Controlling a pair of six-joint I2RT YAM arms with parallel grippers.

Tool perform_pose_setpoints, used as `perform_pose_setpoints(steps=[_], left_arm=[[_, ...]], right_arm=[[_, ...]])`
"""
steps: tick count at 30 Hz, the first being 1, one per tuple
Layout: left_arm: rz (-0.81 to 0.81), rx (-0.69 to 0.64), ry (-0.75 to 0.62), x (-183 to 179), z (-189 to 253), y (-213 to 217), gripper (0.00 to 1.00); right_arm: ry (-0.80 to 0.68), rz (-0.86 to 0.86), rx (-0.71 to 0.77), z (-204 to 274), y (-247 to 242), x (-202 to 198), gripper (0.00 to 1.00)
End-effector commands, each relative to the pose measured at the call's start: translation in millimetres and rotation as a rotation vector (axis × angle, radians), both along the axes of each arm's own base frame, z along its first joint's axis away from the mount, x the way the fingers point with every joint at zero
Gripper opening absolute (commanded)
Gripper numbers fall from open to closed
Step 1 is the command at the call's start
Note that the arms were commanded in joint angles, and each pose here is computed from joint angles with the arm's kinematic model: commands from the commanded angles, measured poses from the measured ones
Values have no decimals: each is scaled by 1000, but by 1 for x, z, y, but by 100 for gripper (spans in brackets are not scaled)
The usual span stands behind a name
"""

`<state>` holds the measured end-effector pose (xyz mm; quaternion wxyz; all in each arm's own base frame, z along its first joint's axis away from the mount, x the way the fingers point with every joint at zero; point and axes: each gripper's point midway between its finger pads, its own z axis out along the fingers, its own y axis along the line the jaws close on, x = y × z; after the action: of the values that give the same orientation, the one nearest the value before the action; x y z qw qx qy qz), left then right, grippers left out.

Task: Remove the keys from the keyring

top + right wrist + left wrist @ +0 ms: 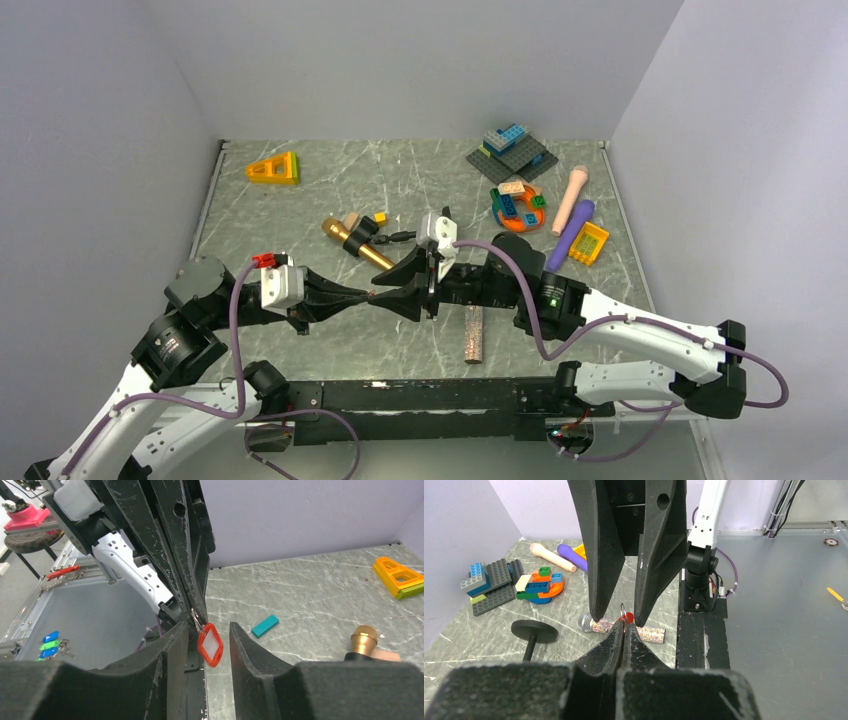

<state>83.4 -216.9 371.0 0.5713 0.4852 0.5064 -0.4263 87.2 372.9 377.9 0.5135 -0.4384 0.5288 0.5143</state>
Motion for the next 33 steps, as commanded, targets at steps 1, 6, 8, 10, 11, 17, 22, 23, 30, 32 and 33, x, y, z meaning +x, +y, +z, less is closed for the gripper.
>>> perform_pose_setpoints(steps=[1,6,8,10,11,17,22,23,30,32,33], left_arm=[[-25,-7,-19,-3,2,-2,0],[-22,-8,-19,-2,2,-2,0],[-22,-7,-19,-2,1,-2,0],[-22,-7,-19,-2,2,-2,0],[-21,-5,-20,-1,1,-2,0],[-11,-6,-22,0,2,-1,0],[-11,-6,-18,0,1,-2,0],[-11,-6,-17,0,1,-2,0],[-2,-5,-10,1,-1,-1,9],[1,-6,-10,1,-1,-1,14],[4,-8,-12,1,-1,0,17]], right_arm=[[-36,33,26,16,2,-6,39],[-29,35,18,12,3,-5,32],[-29,35,20,12,2,-6,25],[-31,35,28,14,1,-6,19],[-30,36,30,14,1,-7,14],[-29,41,31,14,0,-8,0],[-25,49,33,13,1,-9,0],[-24,52,34,12,2,-9,0],[-16,52,61,11,-1,-11,0],[-15,48,70,11,-3,-11,0],[-15,47,74,11,-4,-11,0]])
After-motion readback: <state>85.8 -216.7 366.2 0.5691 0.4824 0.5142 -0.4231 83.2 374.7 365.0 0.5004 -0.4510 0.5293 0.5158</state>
